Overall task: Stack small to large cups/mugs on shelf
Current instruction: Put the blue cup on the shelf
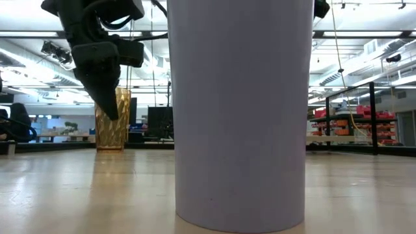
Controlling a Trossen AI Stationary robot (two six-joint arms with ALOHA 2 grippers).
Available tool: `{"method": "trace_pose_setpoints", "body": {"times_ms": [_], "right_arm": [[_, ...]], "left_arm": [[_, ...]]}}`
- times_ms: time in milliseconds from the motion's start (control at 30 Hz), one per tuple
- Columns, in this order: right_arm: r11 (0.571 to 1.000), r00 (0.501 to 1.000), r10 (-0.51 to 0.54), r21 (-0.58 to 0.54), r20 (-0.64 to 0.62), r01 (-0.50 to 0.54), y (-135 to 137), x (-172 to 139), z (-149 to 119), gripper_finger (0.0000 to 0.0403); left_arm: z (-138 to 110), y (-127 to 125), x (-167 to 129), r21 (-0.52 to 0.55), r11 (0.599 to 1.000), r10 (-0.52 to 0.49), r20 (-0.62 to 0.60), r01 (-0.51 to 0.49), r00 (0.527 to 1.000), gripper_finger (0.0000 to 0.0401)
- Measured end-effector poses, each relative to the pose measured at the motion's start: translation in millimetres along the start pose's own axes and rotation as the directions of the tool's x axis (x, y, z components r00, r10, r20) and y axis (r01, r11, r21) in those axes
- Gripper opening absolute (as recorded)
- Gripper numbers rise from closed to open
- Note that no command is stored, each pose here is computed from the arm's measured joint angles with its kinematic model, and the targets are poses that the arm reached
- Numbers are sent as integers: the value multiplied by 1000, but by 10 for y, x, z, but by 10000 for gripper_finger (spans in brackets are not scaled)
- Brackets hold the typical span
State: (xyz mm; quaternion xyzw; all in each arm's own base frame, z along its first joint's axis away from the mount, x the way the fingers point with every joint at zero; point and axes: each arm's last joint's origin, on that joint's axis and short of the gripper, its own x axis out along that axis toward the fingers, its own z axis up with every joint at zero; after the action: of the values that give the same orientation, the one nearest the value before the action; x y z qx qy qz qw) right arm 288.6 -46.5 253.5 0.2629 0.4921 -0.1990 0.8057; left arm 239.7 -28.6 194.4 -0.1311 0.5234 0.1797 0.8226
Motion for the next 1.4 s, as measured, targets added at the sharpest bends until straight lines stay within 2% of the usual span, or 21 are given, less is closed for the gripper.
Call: {"method": "trace_pose_setpoints", "body": {"times_ms": [200,700,1400], "right_arm": [[1000,1000,1,23,-11,-1,27,74,4,99],[1000,999,1,-20,-35,-2,155,179,-76,96],[1000,998,-30,-6,-51,29,124,340,-129,96]], "left_arm": [[39,-21,-1,17,1000,-16,43,15,999,86],[44,-21,0,34,999,-16,47,15,999,78],[59,-29,0,30,999,-24,62,22,998,79]]}}
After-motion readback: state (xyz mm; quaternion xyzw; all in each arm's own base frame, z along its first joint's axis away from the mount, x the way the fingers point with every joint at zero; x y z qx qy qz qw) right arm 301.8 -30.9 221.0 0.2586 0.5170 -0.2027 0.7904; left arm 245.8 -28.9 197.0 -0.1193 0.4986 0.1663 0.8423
